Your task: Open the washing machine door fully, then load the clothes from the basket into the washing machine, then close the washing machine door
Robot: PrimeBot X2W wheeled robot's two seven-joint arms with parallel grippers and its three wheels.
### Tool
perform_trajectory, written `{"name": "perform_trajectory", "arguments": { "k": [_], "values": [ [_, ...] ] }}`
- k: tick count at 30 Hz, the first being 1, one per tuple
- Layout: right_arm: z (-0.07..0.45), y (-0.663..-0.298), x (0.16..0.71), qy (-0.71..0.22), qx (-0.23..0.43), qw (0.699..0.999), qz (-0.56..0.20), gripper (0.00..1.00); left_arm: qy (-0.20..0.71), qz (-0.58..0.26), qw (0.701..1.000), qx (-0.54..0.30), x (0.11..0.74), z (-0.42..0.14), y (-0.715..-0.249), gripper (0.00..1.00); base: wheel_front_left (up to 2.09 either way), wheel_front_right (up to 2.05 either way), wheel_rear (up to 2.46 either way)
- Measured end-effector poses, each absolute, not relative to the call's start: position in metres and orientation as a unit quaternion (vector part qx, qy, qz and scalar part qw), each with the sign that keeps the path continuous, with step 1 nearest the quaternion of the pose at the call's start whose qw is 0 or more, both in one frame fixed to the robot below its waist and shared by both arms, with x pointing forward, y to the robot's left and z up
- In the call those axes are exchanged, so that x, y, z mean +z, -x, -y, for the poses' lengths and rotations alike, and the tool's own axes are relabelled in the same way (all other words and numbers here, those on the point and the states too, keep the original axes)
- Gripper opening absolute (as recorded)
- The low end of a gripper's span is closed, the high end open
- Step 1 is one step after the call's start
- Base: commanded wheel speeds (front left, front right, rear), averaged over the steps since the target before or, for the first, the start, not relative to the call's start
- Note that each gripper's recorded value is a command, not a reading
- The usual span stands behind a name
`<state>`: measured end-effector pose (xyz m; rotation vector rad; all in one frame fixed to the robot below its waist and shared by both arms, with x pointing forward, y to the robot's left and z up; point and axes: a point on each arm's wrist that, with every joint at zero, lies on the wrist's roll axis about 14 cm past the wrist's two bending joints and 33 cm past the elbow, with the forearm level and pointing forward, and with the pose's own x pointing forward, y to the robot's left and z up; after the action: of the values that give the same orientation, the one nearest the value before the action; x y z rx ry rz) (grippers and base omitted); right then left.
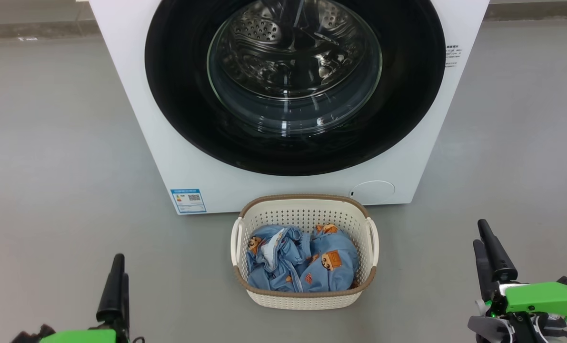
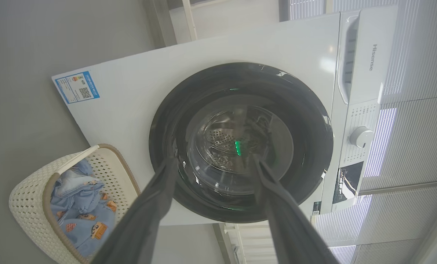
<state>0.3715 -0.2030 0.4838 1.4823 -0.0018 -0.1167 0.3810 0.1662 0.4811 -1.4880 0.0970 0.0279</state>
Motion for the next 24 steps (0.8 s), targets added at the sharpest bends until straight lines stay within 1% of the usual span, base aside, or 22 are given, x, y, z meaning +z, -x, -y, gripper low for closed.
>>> {"name": "perform_trajectory", "arguments": {
  "k": [5,7,10,12,16,24],
  "values": [
    [0.2,-0.374,0.49,-0.655,-0.044,0.754,0.004,1.0,0.656,-0.043,0.753,0.002,0.486,-0.163,-0.384,1.0,0.0,0.0,0.0],
    [0.199,-0.377,0.494,-0.641,-0.038,0.767,0.007,1.0,0.647,-0.041,0.761,0.004,0.486,-0.165,-0.384,1.0,0.0,0.0,0.0],
    [0.201,-0.378,0.5,-0.628,-0.035,0.777,0.015,1.0,0.627,-0.041,0.778,0.001,0.486,-0.165,-0.385,1.0,0.0,0.0,0.0],
    [0.2,-0.377,0.502,-0.607,-0.03,0.794,0.015,1.0,0.614,-0.04,0.788,-0.003,0.488,-0.163,-0.386,1.0,0.0,0.0,0.0],
    [0.199,-0.377,0.505,-0.585,-0.025,0.81,0.017,1.0,0.597,-0.033,0.801,-0.01,0.493,-0.161,-0.39,1.0,0.0,0.0,0.0],
    [0.201,-0.38,0.513,-0.534,-0.019,0.845,0.028,1.0,0.545,-0.033,0.837,-0.022,0.494,-0.154,-0.392,1.0,0.0,0.0,0.0]
  ]
}}
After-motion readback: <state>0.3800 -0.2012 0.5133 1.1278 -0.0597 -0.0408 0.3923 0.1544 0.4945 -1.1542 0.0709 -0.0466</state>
